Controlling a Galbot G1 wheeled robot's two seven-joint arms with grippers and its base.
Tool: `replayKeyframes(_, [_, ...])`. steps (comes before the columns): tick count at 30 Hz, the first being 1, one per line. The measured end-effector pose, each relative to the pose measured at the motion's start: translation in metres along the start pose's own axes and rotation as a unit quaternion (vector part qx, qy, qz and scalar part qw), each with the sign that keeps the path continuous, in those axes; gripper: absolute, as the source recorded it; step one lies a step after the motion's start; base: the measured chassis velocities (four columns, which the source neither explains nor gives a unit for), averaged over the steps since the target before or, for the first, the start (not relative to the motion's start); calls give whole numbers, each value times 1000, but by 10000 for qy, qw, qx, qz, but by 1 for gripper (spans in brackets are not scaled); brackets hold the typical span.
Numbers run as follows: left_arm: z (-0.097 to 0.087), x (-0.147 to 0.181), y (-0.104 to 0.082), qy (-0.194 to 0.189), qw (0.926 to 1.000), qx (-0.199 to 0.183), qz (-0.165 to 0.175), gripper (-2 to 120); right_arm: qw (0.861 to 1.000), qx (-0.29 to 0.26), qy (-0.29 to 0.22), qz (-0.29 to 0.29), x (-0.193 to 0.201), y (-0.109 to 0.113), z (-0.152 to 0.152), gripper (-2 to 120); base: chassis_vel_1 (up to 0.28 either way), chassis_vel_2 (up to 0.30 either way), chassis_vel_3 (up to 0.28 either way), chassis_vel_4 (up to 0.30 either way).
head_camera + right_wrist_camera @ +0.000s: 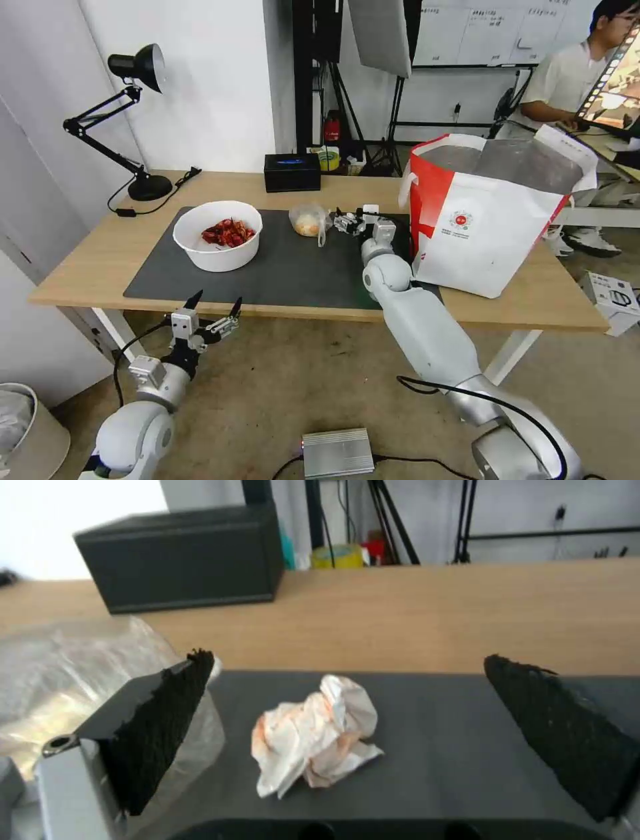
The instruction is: Pick up the trash from the table and place it into the takeout bag.
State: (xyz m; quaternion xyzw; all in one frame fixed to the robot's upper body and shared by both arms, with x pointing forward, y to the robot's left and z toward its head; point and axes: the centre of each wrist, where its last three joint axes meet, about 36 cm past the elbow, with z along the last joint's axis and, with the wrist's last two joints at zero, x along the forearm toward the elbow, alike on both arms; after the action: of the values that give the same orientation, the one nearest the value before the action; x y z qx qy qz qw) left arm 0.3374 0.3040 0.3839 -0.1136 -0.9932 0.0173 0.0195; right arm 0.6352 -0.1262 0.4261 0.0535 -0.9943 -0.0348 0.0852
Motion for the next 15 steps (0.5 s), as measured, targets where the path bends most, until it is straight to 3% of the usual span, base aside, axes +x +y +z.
replayKeyframes(15, [1,-3,-2,-6,10000,27,37,100,9983,24,572,138,-20,6,-18,100,0,0,0,0])
